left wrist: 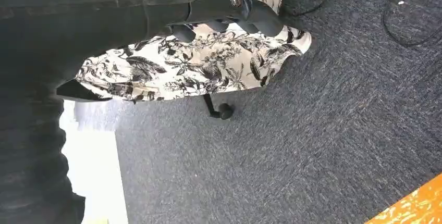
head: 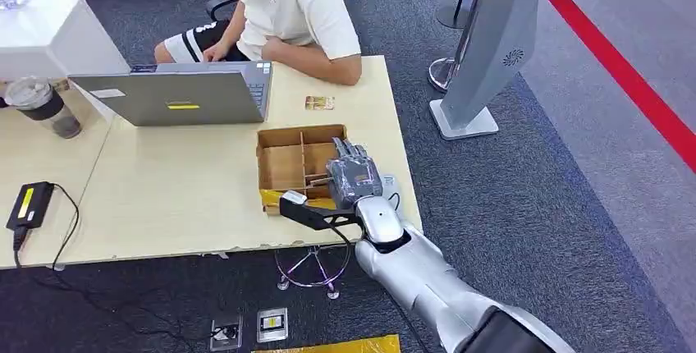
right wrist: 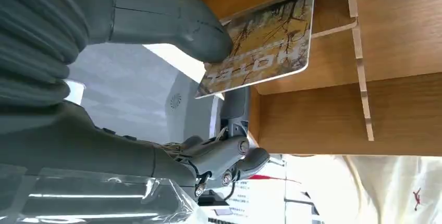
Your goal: Pass the card to the sensor for recognition and then transmit it.
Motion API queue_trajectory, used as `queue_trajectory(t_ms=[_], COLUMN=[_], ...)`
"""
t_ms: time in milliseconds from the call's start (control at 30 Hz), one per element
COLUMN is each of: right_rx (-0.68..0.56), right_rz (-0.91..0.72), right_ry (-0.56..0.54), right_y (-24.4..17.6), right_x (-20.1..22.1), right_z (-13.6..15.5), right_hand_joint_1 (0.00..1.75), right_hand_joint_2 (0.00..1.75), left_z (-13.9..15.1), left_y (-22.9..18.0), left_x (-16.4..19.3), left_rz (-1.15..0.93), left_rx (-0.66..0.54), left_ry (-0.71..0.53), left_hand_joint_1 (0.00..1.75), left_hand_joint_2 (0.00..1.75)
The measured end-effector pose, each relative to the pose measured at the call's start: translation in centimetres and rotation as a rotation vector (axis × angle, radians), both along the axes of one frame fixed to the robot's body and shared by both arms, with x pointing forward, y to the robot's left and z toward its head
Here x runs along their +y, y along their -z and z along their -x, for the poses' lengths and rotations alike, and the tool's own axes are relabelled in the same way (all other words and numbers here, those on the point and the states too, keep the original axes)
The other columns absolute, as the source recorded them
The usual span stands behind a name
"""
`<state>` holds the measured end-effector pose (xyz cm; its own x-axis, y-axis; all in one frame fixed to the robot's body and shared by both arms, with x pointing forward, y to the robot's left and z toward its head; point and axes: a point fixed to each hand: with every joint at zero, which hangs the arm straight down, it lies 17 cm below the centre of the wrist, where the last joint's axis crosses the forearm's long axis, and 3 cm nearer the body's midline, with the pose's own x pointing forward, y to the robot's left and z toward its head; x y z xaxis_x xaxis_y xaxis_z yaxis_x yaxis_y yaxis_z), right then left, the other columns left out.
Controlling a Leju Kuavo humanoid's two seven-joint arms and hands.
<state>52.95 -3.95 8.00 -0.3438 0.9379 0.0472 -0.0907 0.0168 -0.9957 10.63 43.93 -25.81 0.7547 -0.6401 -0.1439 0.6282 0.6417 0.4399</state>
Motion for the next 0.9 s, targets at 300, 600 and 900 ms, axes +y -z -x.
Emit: queue_trajectory(t_ms=[300,600,900], right_rx=[-0.002,-0.032,-0.265], right_rz=[-0.002,-0.026,-0.371], right_ry=[-0.008,-0.032,-0.106], right_y=[0.0,-0.9,-13.3], right_x=[0.1,1.0,4.9], right_z=[0.0,0.2,1.2], right_hand_joint_1=[1.48,1.57,1.75], right_hand_joint_2=[1.75,1.75,1.75], left_z=[0.1,0.2,0.5], left_y=[0.0,0.0,0.0], left_x=[0.0,0.1,0.1], left_rz=[-0.002,-0.006,-0.003], left_rx=[0.002,0.008,0.013], left_ry=[-0.005,-0.019,-0.024], left_hand_joint_1=[0.00,0.00,0.00], left_hand_joint_2=[1.75,1.75,1.75])
